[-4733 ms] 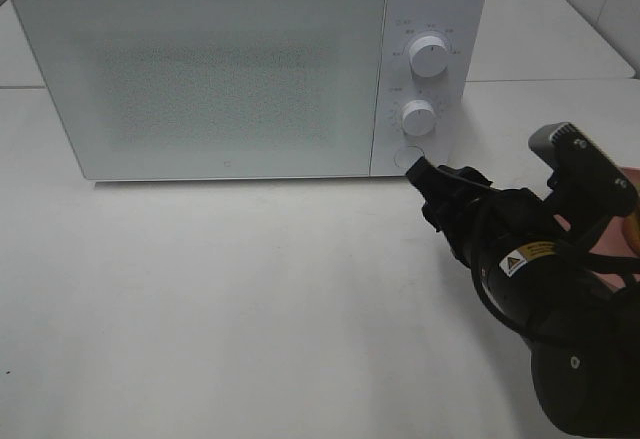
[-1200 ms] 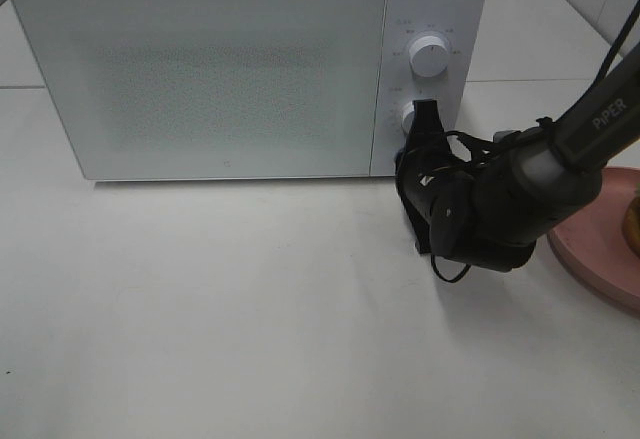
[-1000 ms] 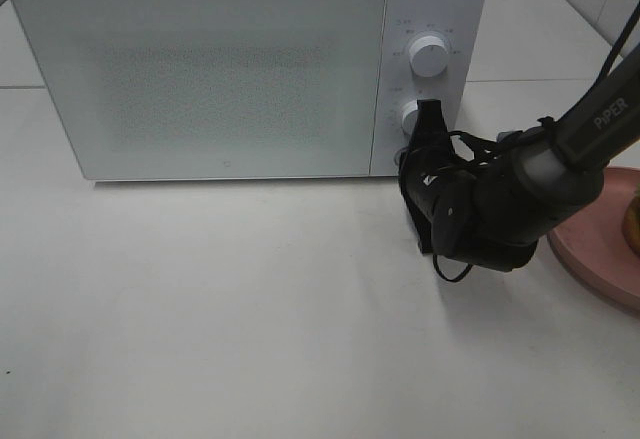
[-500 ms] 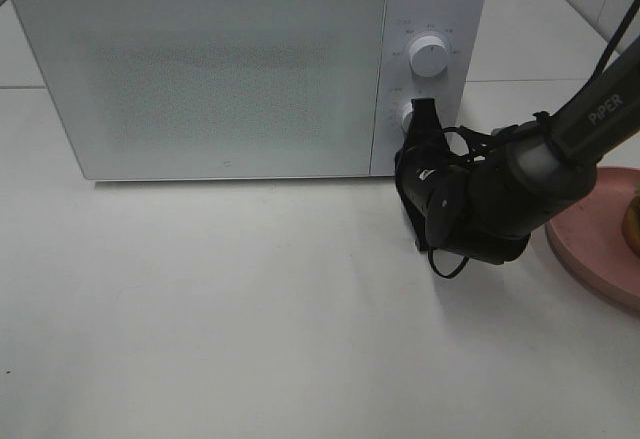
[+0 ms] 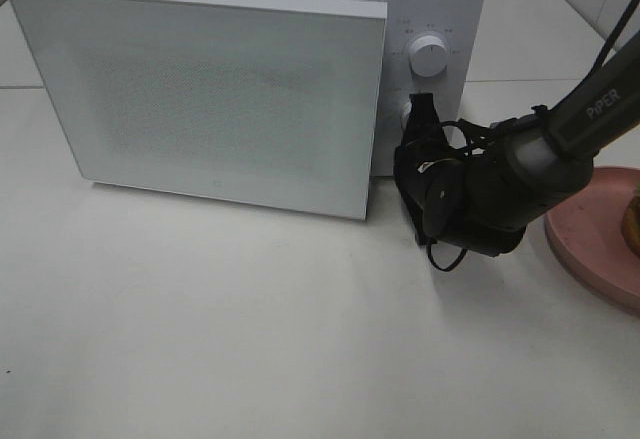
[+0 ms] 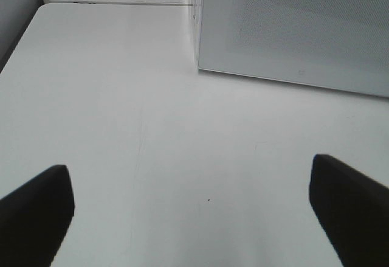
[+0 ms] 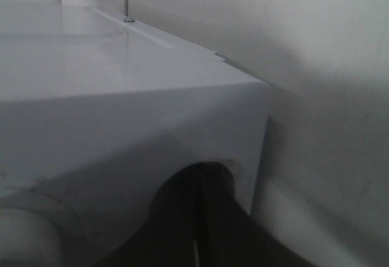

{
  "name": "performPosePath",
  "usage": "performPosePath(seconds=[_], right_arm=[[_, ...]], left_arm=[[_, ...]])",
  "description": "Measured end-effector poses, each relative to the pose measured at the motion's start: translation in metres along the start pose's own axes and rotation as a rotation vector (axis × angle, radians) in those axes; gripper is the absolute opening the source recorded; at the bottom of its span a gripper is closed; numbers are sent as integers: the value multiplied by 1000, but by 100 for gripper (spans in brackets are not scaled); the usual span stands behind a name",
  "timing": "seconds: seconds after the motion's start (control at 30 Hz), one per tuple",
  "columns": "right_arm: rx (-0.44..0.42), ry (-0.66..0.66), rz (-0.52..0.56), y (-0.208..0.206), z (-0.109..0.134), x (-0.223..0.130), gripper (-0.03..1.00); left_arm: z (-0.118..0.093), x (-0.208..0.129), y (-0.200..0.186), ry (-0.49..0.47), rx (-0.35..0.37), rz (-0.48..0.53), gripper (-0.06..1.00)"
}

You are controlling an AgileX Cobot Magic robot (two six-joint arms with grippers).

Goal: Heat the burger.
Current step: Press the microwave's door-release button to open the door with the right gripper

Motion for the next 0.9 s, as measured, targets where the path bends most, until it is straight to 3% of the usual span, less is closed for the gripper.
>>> performPosePath(seconds=[0.6,0.9], right_arm=[[-25,2,22,1,-1,-1,0],[6,-20,15,-7,1,1,0]], left_arm=[[0,0,0,0,0,0,99],[0,0,0,0,0,0,99]])
Point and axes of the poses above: a point on each arm's last joint axis where the gripper is mounted, y pointing out along that axis toward the gripper, z along the wrist's bending axis when the last joint is at zero, x = y × z, the point moved 1 cm from there along y, pointing out along that axis toward the gripper, and after that the axes turned 15 degrees about -y, right-handed, at the moved point
